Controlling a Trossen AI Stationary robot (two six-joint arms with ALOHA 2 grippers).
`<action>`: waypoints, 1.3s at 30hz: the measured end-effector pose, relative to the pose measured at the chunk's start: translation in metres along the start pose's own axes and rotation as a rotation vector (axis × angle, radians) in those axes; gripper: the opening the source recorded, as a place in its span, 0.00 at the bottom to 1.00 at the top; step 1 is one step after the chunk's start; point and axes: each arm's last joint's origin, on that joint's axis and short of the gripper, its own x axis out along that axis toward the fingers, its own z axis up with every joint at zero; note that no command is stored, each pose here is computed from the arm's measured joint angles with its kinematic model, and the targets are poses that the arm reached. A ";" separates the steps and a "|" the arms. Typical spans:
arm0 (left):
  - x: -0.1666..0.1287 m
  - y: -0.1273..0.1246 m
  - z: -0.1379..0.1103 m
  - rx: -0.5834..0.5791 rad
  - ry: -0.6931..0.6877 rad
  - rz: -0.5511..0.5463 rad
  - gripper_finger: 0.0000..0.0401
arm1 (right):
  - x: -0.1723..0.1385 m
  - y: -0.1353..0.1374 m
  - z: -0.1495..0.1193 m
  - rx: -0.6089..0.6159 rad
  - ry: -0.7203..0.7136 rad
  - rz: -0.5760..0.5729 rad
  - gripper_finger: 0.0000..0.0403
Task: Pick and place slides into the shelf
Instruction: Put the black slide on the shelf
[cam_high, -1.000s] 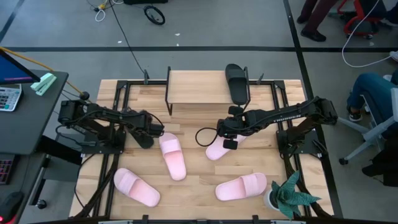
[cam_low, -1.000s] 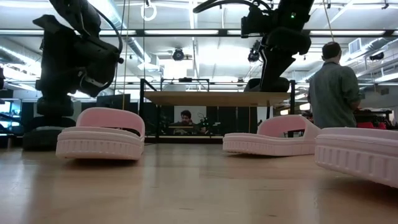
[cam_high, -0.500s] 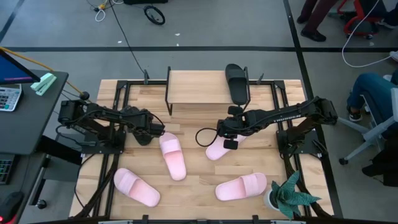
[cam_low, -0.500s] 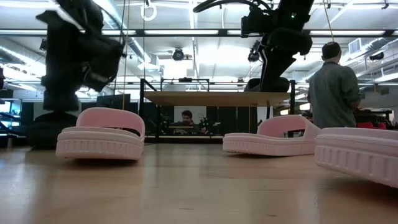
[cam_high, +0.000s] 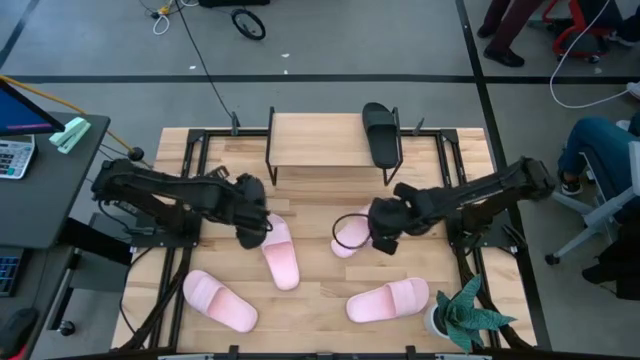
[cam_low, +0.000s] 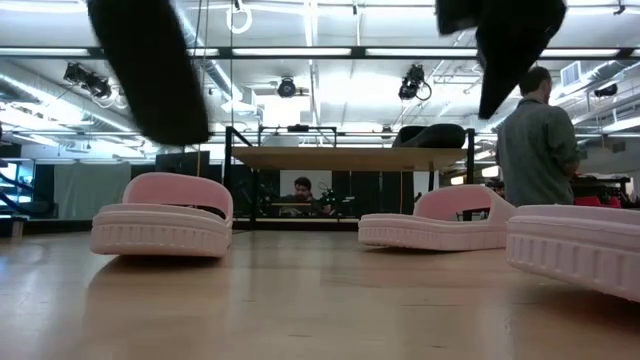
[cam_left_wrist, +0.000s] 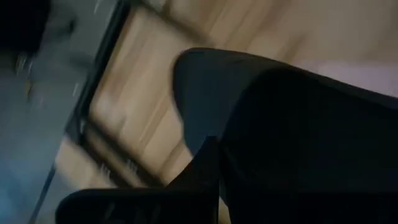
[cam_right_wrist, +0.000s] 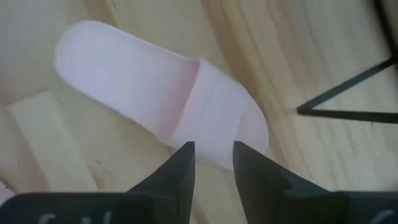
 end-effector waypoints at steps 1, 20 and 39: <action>-0.010 0.002 0.004 0.024 -0.051 -0.003 0.01 | -0.005 0.002 -0.003 -0.012 -0.026 -0.004 0.28; 0.010 0.062 0.158 0.154 -0.673 0.241 0.01 | -0.076 -0.037 -0.027 0.168 -0.614 -0.278 0.28; 0.176 0.071 0.228 0.045 -0.569 0.364 0.03 | -0.072 -0.034 -0.027 0.122 -0.601 -0.331 0.28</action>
